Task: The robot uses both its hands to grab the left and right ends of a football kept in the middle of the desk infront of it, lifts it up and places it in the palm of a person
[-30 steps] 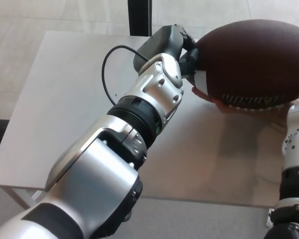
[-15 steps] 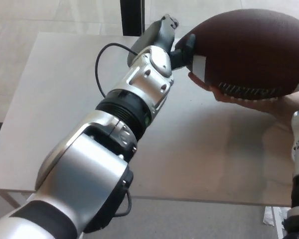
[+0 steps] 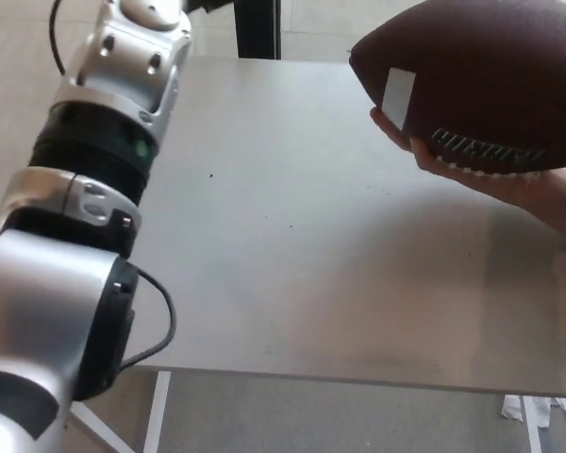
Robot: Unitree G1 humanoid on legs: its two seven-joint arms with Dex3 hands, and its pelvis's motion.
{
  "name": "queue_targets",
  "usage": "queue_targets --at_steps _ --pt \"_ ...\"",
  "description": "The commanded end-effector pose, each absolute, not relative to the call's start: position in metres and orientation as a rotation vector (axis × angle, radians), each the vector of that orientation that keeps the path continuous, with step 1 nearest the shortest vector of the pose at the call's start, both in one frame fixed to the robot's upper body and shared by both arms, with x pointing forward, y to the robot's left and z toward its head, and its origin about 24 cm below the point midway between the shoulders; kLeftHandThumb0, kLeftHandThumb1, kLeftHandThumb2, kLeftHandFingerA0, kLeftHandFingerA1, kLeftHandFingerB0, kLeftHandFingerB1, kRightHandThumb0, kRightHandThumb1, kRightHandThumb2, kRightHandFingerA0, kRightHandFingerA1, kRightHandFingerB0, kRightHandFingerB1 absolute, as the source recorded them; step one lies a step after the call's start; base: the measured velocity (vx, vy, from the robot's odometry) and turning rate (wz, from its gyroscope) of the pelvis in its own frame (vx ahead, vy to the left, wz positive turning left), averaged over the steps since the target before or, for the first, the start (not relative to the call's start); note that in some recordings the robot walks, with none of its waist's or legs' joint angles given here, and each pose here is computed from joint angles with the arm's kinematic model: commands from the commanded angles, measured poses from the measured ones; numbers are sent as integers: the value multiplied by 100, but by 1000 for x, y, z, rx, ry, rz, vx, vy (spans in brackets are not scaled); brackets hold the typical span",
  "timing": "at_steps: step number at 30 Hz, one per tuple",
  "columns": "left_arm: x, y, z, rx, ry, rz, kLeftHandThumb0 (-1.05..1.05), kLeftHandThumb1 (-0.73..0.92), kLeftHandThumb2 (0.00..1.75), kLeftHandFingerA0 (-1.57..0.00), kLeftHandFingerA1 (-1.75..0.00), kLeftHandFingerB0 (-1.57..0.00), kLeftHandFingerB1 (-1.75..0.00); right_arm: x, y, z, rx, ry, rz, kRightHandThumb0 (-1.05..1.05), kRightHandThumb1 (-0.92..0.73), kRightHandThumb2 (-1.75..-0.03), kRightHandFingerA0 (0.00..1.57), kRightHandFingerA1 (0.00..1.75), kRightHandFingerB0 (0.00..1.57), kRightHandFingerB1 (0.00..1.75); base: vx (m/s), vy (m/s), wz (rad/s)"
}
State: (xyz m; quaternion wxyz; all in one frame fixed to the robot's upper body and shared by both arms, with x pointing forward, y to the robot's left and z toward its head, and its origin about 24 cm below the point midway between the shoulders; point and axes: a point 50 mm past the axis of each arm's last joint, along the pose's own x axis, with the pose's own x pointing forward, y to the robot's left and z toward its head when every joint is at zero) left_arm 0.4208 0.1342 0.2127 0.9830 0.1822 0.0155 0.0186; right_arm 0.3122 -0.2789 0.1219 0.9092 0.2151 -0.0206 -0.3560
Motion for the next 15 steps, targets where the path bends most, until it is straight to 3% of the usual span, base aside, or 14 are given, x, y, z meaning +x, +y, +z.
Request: queue_targets --at_steps 1,2,3,4,5,6,7,8,9,10,11,12,13,15 --pt "358 240 225 78 -128 -22 -89 92 71 -2 -60 0 -6 239 -341 165 262 -71 -552 -105 -72 -103 0 7 0 0 0 0 0" --pt "335 257 222 68 -162 20 -91 92 75 0 -47 0 -8 217 -351 172 211 -109 -546 -105 -68 -118 0 29 0 22 0 0 0" --pt "310 275 215 62 -175 74 -97 82 122 -2 -38 0 -6 193 -361 181 172 -118 -527 -105 -77 -121 0 30 0 24 0 0 0" --pt "295 287 208 76 -184 101 -87 92 83 -1 -38 0 -9 181 -367 182 170 -117 -536 -105 -81 -122 0 29 0 23 0 0 0" --pt "262 314 192 86 -156 167 -90 80 121 -2 -39 0 -13 155 -375 186 183 -132 -602 -91 -72 -116 0 50 9 45 0 0 0" --pt "250 322 187 93 -142 189 -90 80 121 -2 -39 0 -13 146 -377 188 186 -136 -629 -91 -72 -116 0 50 9 45 0 0 0" --pt "236 331 179 78 -140 213 -84 77 116 -6 -43 0 -18 135 -381 187 204 -149 -669 -92 -90 -69 8 57 13 46 0 0 0" --pt "215 342 170 71 -101 276 -89 76 117 -15 -55 0 -16 119 -387 187 237 -171 -726 -87 -88 -67 24 55 25 45 0 0 0" --pt "201 349 164 66 -71 316 -85 72 110 -14 -54 -5 -35 108 -391 187 271 -183 -782 -84 -83 -65 41 54 39 47 0 0 0" --pt "184 355 157 93 -53 353 -86 70 111 -16 -56 -4 -35 95 -396 187 293 -195 -852 -87 -67 -87 49 62 40 53 0 0 0" --pt "165 362 152 139 -48 390 -92 75 112 -27 -63 -7 -46 82 -402 186 274 -209 -908 -81 -85 -65 55 67 44 53 0 0 0" --pt "139 376 145 151 -43 449 -87 72 111 -31 -66 -9 -54 65 -406 184 233 -213 -971 -82 -85 -67 79 132 40 62 0 0 0" --pt "118 388 140 151 -37 500 -87 72 111 -31 -66 -9 -54 52 -408 182 203 -210 -1018 -82 -85 -67 79 132 40 62 0 0 0" --pt "88 403 138 146 -23 622 -89 91 67 -34 -63 -13 -50 34 -410 173 212 -200 -1093 -82 -82 -65 57 89 40 61 0 0 0"
